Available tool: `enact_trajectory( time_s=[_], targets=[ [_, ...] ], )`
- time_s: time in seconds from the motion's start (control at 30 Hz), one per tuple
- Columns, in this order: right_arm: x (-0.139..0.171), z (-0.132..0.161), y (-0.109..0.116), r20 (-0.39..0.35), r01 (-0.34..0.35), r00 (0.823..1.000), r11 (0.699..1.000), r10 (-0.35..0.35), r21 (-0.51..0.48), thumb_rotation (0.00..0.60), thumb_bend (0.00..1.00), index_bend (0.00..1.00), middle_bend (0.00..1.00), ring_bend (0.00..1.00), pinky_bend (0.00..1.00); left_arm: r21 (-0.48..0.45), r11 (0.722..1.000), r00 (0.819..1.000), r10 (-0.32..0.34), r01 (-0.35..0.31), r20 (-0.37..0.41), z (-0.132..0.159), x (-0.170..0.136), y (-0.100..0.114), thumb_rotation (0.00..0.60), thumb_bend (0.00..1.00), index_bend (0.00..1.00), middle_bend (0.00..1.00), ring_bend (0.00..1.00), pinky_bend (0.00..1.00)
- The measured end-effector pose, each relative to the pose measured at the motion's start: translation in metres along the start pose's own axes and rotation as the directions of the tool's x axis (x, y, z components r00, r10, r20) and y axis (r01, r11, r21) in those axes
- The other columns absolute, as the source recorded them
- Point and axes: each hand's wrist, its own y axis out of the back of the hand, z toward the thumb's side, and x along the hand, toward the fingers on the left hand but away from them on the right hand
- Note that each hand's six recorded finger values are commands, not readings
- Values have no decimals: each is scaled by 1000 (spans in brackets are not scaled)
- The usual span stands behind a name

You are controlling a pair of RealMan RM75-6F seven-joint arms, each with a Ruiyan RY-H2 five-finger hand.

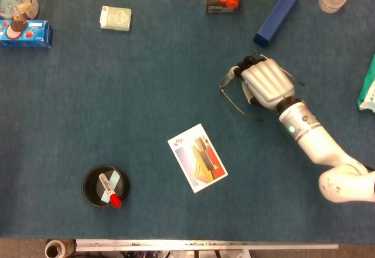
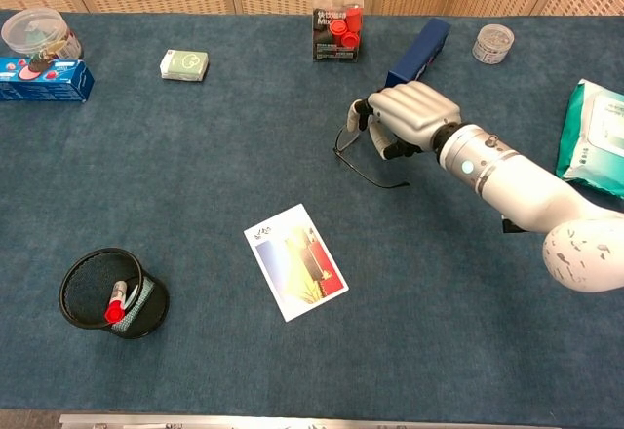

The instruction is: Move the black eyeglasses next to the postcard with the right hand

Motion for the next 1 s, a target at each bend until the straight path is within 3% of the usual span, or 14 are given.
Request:
enact_trajectory(
  time_s=[0.5, 1.0],
  targets=[
    [-14, 9, 3, -31, 34, 999, 999, -35, -35, 600, 749, 365, 382, 256, 430, 5, 1000, 1000, -11, 10, 4, 1, 0, -2, 600, 1, 568, 456, 379, 463],
    [14, 25, 24, -105, 99, 989, 995, -101, -26, 600, 747, 365, 382, 253, 430, 18, 1000, 1000, -17, 17, 7, 3, 0, -5, 600, 1, 568, 456, 379, 463]
  ],
)
